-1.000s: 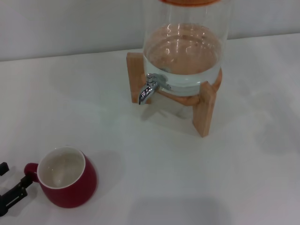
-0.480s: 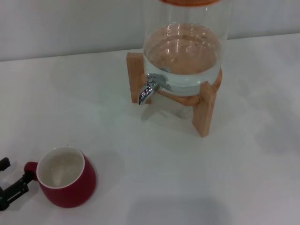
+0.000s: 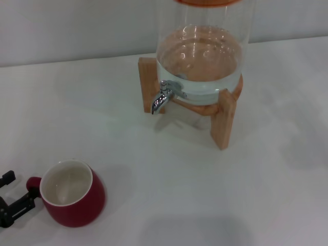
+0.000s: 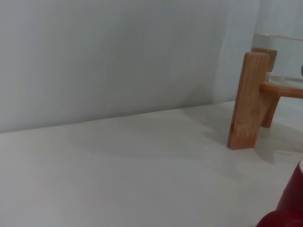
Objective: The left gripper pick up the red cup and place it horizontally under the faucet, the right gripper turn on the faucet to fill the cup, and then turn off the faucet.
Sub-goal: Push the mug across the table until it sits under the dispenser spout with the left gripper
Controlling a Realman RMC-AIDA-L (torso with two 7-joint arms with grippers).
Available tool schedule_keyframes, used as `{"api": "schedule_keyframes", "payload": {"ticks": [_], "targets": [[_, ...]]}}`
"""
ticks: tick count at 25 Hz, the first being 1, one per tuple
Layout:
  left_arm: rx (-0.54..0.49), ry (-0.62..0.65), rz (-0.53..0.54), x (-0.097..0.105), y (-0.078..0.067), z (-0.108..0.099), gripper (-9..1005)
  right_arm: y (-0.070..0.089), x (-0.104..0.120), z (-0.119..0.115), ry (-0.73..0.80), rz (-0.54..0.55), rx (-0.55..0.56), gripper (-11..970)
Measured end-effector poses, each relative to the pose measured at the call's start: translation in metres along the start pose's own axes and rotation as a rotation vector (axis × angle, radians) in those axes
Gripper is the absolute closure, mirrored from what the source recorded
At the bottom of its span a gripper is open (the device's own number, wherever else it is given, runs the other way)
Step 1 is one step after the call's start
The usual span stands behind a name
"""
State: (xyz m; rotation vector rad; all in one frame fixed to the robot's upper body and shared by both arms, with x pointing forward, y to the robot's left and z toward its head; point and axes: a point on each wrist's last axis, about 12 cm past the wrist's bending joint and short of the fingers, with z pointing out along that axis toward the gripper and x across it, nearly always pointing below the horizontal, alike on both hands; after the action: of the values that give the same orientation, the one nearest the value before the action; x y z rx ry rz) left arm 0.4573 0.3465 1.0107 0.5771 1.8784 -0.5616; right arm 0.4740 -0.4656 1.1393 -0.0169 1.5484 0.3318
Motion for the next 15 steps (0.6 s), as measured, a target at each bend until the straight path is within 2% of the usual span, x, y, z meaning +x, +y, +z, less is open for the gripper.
{"api": "schedule_keyframes", "payload": {"ticks": [15], "targets": [[0.004,-0.015,0.000,-0.0036,0.0001,0.0041,226,-0.0012,-0.0006,-0.0014,-0.005,0.002,0.006,238]]}}
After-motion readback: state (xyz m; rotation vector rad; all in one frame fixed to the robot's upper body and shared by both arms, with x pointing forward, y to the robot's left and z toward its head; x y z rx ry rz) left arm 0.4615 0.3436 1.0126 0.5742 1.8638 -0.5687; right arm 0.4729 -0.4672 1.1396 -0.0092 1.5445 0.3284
